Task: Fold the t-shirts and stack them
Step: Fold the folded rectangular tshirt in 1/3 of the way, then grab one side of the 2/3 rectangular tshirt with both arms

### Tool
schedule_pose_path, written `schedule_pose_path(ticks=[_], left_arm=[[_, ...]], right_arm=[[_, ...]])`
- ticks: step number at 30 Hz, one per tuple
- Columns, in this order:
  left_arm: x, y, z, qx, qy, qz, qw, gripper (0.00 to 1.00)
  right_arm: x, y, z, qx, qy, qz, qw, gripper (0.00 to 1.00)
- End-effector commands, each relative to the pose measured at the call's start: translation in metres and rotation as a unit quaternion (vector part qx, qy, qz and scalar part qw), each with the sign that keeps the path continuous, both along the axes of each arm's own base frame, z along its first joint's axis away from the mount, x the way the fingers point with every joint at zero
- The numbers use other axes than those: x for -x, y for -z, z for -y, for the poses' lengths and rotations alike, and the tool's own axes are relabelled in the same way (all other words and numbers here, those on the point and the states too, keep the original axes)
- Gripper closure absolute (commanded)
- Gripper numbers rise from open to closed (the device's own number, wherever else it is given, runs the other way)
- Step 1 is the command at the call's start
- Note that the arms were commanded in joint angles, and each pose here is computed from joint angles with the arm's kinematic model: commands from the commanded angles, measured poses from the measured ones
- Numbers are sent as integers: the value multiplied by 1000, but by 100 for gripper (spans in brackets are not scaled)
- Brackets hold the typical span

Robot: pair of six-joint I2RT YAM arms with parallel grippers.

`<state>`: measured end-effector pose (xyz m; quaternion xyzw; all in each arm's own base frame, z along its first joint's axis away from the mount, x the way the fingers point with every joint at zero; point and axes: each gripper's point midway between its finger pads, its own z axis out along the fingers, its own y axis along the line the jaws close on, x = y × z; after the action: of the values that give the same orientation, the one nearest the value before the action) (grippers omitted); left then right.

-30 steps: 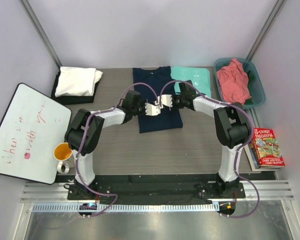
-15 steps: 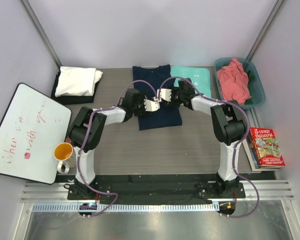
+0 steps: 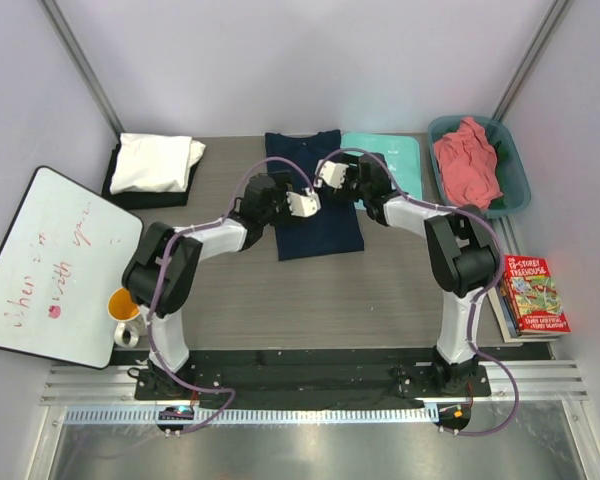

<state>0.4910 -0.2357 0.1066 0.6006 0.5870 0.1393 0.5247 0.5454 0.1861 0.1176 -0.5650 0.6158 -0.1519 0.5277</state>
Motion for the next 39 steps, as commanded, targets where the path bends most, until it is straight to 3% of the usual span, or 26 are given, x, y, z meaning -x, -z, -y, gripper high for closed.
schedule_pose_path(ticks=[1, 2, 4, 5, 7, 11, 17, 24, 39], left_arm=[[29, -69, 11, 44, 47, 49, 997, 0], [38, -68, 10, 30, 64, 50, 996, 0], [70, -38, 9, 0, 112, 13, 994, 0], [83, -46, 9, -4, 133, 19, 991, 0], [120, -11, 3, -57, 185, -19, 981, 0], [177, 18, 9, -96, 274, -39, 956, 0], [200, 45, 22, -113, 286, -72, 949, 0], [179, 50, 38, -106, 247, -65, 961, 0], [175, 69, 35, -113, 226, -80, 964, 4]], right_arm=[[19, -46, 17, -22, -2, -16, 1000, 25], [30, -60, 18, -24, -14, -10, 1000, 26], [69, -22, 25, 24, -65, -76, 995, 26], [92, -12, 24, 30, -91, -91, 991, 25], [129, 9, 28, 73, -149, -137, 976, 26], [187, 34, 28, 86, -223, -195, 951, 26], [222, 47, 23, 94, -261, -221, 935, 26], [231, 67, 18, 104, -262, -234, 931, 26], [188, 97, 14, 88, -207, -200, 954, 29]])
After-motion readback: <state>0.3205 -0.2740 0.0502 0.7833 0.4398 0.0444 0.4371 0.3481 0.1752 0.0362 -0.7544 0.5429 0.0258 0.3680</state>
